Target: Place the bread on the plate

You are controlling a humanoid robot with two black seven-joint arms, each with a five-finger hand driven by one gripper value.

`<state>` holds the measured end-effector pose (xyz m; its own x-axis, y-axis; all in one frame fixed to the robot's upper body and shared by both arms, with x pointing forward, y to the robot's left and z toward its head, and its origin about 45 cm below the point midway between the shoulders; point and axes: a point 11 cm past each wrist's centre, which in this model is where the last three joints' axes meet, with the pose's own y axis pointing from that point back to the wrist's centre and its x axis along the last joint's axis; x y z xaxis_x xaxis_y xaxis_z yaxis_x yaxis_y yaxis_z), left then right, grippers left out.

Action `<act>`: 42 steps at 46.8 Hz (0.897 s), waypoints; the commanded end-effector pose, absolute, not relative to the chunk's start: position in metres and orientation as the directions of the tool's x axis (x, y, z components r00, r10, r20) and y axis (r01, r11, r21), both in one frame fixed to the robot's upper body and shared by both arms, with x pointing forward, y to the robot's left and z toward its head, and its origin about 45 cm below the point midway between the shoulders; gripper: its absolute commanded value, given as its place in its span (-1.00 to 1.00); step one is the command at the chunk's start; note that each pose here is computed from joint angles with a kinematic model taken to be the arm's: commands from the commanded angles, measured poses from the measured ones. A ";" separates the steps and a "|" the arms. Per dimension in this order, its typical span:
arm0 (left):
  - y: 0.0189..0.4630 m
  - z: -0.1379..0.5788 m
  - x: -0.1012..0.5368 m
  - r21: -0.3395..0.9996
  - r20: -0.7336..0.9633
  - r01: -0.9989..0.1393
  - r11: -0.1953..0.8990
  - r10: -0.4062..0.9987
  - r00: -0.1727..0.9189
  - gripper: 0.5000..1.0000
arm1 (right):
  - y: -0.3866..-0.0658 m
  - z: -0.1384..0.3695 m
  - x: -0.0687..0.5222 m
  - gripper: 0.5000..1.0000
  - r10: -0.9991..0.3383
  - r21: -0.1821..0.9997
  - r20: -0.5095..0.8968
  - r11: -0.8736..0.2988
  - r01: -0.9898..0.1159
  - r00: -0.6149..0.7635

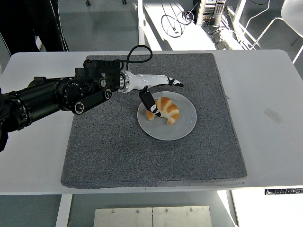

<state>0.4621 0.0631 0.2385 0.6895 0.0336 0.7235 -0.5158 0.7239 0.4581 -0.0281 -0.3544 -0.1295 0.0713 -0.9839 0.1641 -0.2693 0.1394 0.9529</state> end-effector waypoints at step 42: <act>0.022 0.396 0.491 0.036 0.670 -0.600 0.799 0.427 0.607 0.93 | -0.355 -0.129 -0.026 1.00 -0.984 0.952 0.165 0.141 -0.272 0.066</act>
<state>0.4883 0.0219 0.3849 0.6144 0.3794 0.6918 -0.5850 0.8074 0.0768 -0.0266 -0.3544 -0.1295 0.0693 -0.9840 0.1643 -0.2718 0.1398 0.9521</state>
